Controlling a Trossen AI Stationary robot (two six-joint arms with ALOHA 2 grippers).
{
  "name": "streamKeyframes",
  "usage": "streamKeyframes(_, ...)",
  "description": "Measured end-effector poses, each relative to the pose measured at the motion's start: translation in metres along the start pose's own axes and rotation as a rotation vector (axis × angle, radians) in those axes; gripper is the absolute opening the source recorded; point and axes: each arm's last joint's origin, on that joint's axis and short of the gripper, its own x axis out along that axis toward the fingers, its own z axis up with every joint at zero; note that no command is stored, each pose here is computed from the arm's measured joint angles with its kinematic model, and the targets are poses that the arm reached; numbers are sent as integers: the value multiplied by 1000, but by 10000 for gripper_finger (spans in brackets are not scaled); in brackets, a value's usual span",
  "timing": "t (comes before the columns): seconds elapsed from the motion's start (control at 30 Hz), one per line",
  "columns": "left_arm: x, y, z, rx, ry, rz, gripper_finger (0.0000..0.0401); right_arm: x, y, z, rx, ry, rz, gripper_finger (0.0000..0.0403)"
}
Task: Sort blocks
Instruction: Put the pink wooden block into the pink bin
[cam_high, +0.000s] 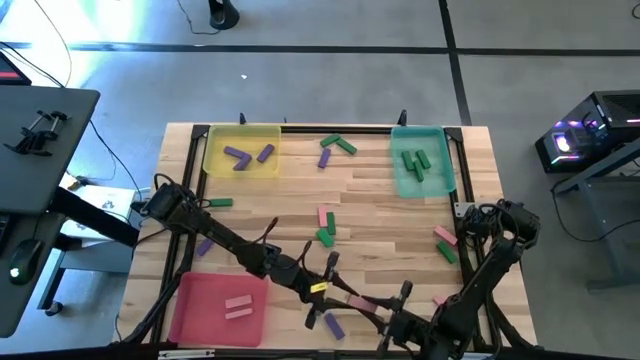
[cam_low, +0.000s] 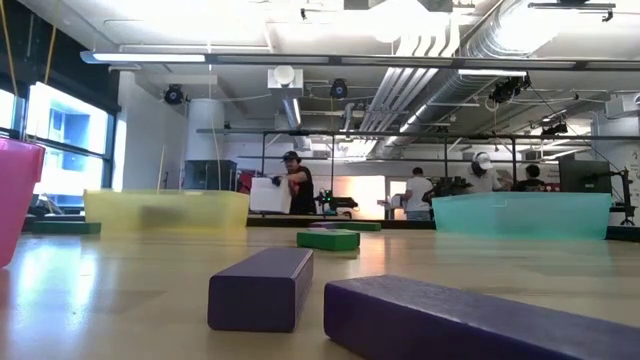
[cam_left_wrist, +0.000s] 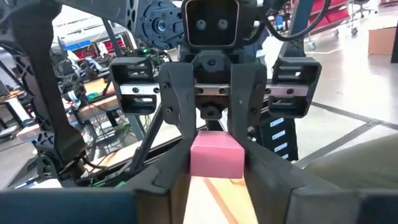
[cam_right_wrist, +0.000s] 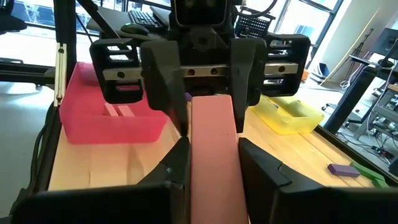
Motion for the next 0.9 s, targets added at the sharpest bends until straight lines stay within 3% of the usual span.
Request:
streamKeyframes(0.2, 0, 0, 0, 1, -1, -5, 80, 0, 0, 0, 3, 7, 11, 77)
streamKeyframes(0.53, -2, -7, -4, 11, 76, 10, 78, 9, -4, 5, -11, 84, 106, 207)
streamKeyframes(0.67, -11, -9, 4, 49, 260, 63, 78, -5, -16, 27, 13, 58, 144, 228)
streamKeyframes(0.9, -41, -15, 54, 115, 572, 202, 78, -39, -28, 44, -53, -66, 44, 231)
